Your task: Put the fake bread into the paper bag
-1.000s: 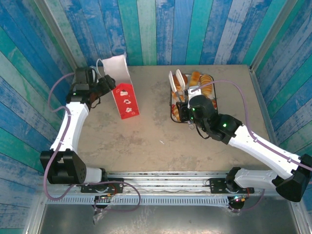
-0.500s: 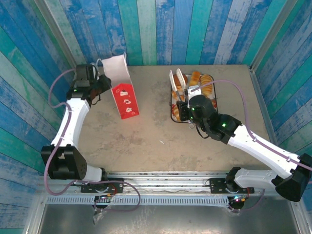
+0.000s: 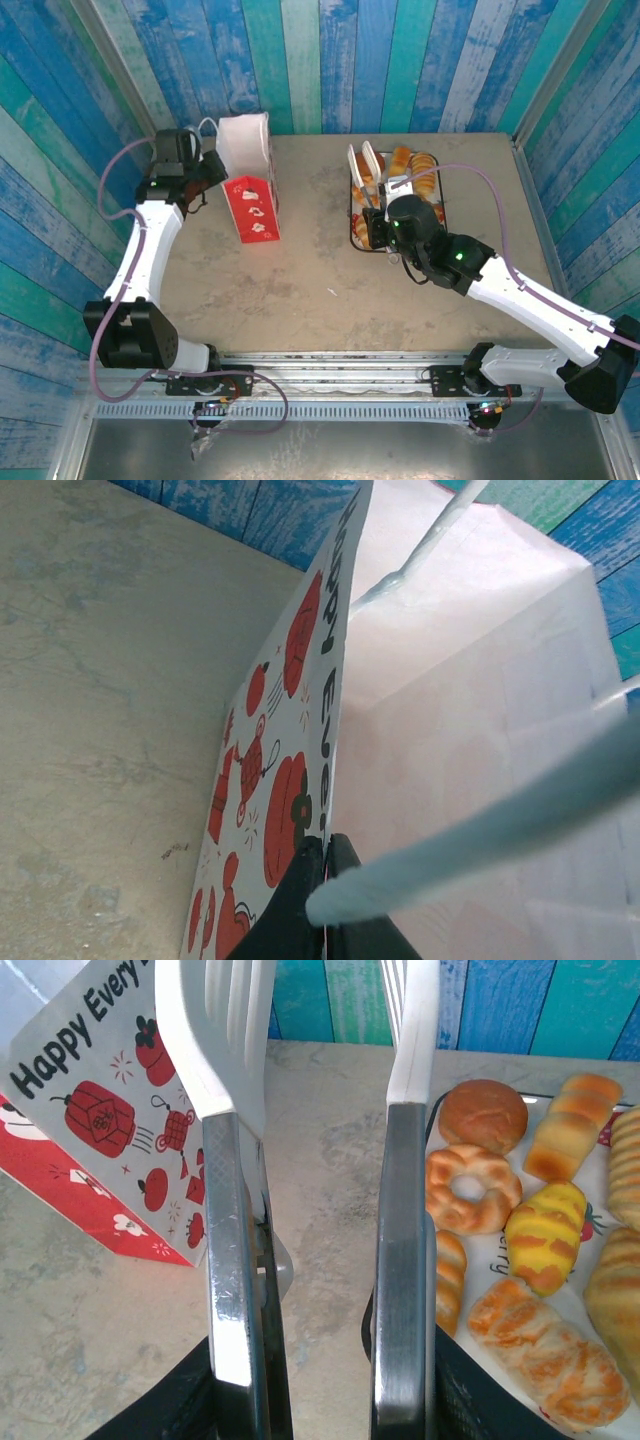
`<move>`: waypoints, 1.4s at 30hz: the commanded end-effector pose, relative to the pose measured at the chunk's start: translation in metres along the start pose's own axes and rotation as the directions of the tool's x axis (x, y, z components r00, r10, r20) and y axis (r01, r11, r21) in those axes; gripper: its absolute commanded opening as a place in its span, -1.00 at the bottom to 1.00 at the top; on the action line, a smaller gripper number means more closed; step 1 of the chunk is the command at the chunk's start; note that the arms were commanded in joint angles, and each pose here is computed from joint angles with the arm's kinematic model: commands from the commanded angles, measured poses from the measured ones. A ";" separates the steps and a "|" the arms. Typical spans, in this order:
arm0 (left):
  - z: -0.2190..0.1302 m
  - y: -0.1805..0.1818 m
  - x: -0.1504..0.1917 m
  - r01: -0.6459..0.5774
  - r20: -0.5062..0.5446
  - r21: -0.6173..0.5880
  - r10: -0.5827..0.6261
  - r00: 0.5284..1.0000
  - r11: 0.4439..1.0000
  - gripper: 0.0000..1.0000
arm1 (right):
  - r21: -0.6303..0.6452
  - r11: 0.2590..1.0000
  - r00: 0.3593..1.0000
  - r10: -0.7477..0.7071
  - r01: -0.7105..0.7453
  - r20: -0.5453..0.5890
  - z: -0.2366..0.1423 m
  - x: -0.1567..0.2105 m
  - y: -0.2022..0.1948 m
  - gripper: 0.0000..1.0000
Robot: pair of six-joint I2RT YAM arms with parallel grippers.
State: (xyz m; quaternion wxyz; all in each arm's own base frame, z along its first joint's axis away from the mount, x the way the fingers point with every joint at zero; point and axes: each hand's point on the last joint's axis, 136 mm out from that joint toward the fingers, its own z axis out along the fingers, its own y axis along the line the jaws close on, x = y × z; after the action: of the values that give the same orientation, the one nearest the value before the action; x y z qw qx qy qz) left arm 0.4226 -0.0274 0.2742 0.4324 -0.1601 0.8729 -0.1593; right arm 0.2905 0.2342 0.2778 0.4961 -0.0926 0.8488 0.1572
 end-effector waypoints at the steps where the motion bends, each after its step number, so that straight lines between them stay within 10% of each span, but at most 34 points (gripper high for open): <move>1: -0.041 -0.034 -0.024 -0.026 0.100 0.108 0.015 0.995 0.994 -1.00 | 0.019 1.000 0.999 0.018 -0.019 0.045 -0.006 -0.015 -0.006 -0.17; 11: -0.085 -0.074 0.005 0.006 0.083 0.262 -0.029 0.996 0.965 -1.00 | 0.108 0.994 0.994 0.019 -0.031 0.108 -0.033 -0.044 -0.042 -0.17; 34: -0.025 -0.095 0.077 0.057 -0.051 0.310 -0.044 0.998 0.949 -0.96 | 0.185 0.976 0.993 0.121 -0.119 -0.001 -0.026 -0.027 -0.085 -0.14; 42: -0.021 -0.100 0.079 0.042 -0.052 0.318 -0.027 0.998 0.947 -0.21 | 0.211 0.955 0.972 0.225 -0.207 -0.064 -0.015 0.000 -0.118 -0.15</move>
State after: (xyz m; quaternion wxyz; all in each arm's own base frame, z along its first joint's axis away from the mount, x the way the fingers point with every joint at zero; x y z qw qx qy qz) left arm 0.3680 -0.1455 0.2678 0.4162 -0.1070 0.8479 -0.3106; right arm 0.3176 0.1186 0.2657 0.4520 0.0381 0.8863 0.0935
